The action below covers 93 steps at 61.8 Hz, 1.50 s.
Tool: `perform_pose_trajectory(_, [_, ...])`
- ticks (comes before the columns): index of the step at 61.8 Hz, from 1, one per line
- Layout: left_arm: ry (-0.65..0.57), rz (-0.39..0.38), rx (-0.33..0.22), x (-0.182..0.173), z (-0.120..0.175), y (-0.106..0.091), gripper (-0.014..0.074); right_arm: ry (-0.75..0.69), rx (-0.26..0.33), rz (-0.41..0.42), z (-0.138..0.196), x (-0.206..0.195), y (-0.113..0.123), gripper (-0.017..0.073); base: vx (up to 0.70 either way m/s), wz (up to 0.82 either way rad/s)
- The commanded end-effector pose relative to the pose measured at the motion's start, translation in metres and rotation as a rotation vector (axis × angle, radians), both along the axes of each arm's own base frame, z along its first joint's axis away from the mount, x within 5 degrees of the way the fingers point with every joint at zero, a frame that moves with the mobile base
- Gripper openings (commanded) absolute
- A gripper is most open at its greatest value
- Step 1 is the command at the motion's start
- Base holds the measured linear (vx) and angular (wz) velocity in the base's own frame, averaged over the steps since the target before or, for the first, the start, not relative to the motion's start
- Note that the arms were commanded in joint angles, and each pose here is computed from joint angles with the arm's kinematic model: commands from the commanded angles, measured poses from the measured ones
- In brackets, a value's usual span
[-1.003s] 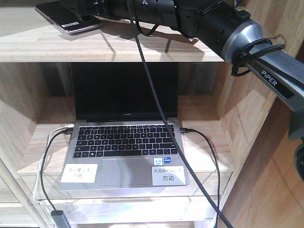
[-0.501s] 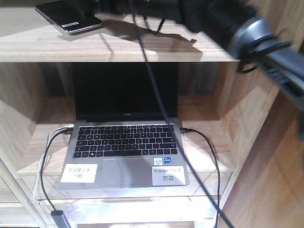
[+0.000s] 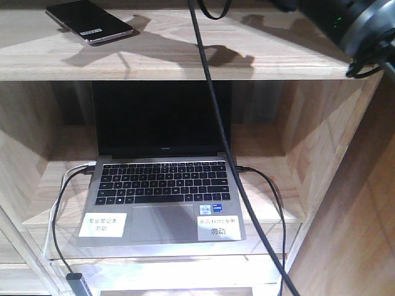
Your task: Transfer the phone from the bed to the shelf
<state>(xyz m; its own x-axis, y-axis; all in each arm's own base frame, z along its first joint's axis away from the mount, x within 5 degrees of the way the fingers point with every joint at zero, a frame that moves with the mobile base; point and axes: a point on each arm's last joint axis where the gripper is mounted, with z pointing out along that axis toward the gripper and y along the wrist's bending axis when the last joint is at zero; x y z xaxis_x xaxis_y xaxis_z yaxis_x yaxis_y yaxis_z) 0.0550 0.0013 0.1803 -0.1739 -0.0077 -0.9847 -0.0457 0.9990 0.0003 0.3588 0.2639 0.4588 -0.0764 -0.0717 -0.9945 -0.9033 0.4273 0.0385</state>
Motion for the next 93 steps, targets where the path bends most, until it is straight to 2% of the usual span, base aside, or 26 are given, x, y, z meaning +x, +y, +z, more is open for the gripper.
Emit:
perform_pose_trajectory(1, [-0.072, 0.005, -0.008, 0.001, 0.006, 0.001, 0.0001, -0.062, 0.051, 0.010, 0.037, -0.022, -0.014, -0.0013, 0.00, 0.00])
perform_pose_trajectory(17, [-0.072, 0.005, -0.008, 0.001, 0.006, 0.001, 0.0001, -0.010, -0.030, 0.058, 0.029, -0.028, -0.014, -0.0006, 0.00, 0.00])
perform_pose_trajectory(30, [-0.072, 0.005, -0.008, 0.001, 0.006, 0.001, 0.0001, -0.003, -0.023, 0.003, 0.031, -0.035, -0.026, -0.0004, 0.00, 0.00])
perform_pose_trajectory(52, [-0.072, 0.005, -0.008, 0.001, 0.006, 0.001, 0.0001, -0.020, -0.028, -0.195, 0.014, -0.070, -0.077, -0.0004, 0.00, 0.00])
perform_pose_trajectory(68, [-0.072, 0.005, -0.008, 0.001, 0.006, 0.001, 0.0001, -0.073, 0.030, -0.385, 0.003, -0.122, -0.120, -0.0004, 0.00, 0.00])
perform_pose_trajectory(82, [-0.072, 0.005, -0.008, 0.001, 0.006, 0.001, 0.0001, -0.113, 0.075, -0.487, -0.015, -0.175, -0.156, -0.0004, 0.00, 0.00])
perform_pose_trajectory(93, [-0.072, 0.005, -0.008, 0.001, 0.006, 0.001, 0.0001, -0.141, 0.108, -0.569, -0.041, -0.214, -0.182, -0.0004, 0.00, 0.00])
